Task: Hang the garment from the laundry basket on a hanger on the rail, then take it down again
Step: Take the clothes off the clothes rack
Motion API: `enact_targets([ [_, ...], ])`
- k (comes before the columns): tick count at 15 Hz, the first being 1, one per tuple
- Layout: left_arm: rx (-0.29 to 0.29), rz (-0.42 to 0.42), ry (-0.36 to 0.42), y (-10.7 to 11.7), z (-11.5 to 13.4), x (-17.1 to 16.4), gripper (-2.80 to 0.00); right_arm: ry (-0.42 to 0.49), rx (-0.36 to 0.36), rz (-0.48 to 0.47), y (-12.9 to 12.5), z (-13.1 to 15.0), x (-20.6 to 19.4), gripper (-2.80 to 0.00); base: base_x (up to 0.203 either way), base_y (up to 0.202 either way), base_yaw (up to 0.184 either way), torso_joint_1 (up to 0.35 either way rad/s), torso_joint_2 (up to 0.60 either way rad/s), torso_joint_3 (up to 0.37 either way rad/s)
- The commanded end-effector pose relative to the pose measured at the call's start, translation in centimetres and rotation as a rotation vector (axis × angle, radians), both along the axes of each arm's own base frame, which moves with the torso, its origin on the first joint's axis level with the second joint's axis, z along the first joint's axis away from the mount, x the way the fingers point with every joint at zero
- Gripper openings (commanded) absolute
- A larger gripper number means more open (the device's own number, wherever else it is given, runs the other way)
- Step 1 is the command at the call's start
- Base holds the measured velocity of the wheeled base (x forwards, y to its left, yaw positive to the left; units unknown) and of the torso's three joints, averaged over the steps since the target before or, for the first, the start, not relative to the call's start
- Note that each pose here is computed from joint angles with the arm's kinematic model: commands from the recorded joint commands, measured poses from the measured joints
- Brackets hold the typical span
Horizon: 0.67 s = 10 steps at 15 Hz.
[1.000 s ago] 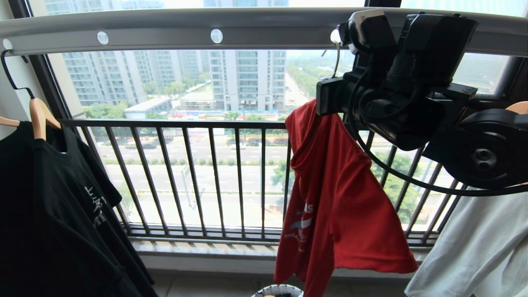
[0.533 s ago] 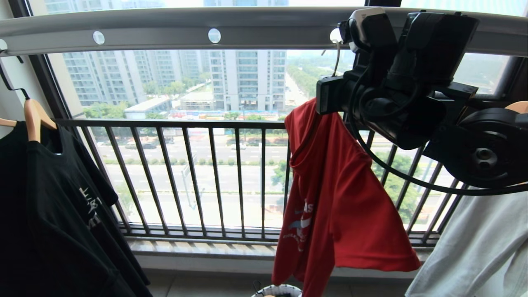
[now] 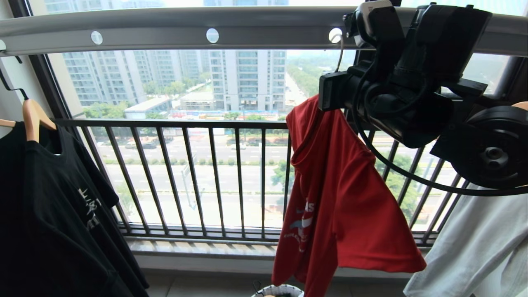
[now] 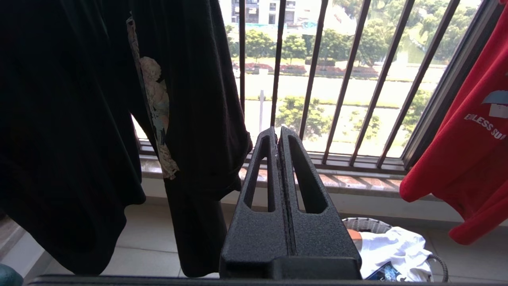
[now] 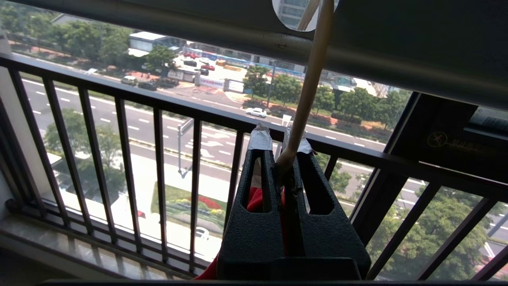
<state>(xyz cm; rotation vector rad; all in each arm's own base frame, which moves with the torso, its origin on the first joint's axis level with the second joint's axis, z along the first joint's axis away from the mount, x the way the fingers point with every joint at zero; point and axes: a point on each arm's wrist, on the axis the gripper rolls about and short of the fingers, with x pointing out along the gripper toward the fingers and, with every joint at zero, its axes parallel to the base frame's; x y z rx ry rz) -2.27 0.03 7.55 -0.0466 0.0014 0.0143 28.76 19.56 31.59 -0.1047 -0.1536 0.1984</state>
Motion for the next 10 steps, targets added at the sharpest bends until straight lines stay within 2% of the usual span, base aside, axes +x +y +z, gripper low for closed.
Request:
enact_targets([
  [1, -0.001, 0.001, 0.000, 0.0, 0.0, 0.0, -2.80, -0.012, 0.011, -0.003, 0.0, 0.5, -0.6, -2.80, 0.000, 0.000, 0.000, 0.000, 0.00, 0.000],
  [10, -0.001, 0.001, 0.000, 0.0, 0.0, 0.0, -2.80, -0.012, 0.012, 0.028, -0.1, 0.8, -2.7, -2.80, 0.000, 0.000, 0.000, 0.000, 0.00, 0.000],
])
